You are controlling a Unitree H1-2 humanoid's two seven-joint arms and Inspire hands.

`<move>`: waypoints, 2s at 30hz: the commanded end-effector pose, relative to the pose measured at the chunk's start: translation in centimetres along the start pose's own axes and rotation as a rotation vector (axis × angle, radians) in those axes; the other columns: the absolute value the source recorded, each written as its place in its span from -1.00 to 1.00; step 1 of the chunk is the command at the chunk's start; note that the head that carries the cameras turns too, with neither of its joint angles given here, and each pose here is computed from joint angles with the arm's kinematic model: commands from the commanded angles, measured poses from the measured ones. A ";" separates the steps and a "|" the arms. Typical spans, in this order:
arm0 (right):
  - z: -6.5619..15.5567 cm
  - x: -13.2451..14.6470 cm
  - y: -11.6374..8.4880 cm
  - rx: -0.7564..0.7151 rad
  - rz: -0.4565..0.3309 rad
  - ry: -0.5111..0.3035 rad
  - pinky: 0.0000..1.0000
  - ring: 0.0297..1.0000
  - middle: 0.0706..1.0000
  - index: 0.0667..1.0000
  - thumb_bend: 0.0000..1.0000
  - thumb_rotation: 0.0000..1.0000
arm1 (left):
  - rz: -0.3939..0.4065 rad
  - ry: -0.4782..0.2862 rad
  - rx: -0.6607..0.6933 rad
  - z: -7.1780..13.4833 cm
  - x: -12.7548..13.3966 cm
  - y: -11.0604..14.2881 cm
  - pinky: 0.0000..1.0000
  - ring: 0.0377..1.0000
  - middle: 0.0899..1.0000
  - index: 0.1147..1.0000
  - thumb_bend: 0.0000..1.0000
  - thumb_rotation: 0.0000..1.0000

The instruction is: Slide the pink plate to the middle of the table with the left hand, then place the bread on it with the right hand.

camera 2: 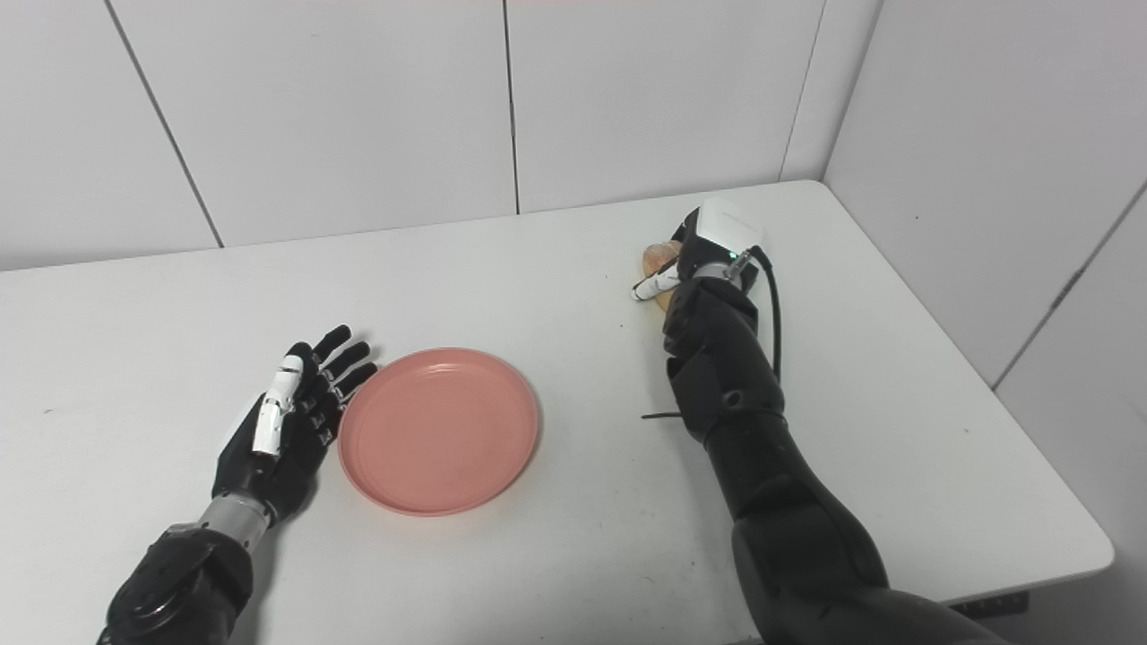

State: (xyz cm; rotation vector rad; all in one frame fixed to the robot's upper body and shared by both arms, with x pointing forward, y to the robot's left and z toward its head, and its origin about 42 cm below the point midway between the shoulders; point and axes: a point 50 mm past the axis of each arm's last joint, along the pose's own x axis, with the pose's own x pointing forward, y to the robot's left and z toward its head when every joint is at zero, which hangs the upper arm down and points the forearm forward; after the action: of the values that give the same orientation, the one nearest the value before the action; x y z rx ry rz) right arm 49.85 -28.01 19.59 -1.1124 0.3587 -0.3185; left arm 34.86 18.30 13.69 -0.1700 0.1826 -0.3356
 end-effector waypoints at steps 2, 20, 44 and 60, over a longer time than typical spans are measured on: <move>1.5 0.7 -3.0 0.004 -0.059 -0.035 -0.43 -0.32 -0.20 -0.10 0.05 -0.71 | -0.013 0.047 -0.014 -0.7 -0.2 -0.1 0.80 0.78 0.79 0.77 -0.30 1.00; 4.0 -2.6 -7.1 0.048 -0.148 -0.196 -0.48 -0.34 -0.21 -0.04 0.05 -1.00 | -0.009 0.051 -0.009 -0.9 0.2 -0.2 0.80 0.78 0.79 0.78 -0.30 1.00; 12.4 -15.1 -6.3 0.093 -0.020 -0.614 -0.40 -0.27 -0.19 -0.03 0.05 -1.00 | 0.007 0.044 0.017 -1.3 1.0 -2.2 0.73 0.74 0.76 0.75 -0.30 1.00; 12.9 -19.0 -0.5 0.054 0.140 -0.772 -0.47 -0.36 -0.26 -0.01 0.04 -1.00 | 0.037 0.010 0.046 -1.7 2.2 -4.4 0.74 0.74 0.75 0.74 -0.32 1.00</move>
State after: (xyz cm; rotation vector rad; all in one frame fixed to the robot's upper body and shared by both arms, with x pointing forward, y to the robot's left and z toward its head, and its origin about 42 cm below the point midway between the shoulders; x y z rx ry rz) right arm 38.32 -10.21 25.71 -1.0683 -0.1618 0.2574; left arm 35.08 14.04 13.24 -0.1368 0.1545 -0.2958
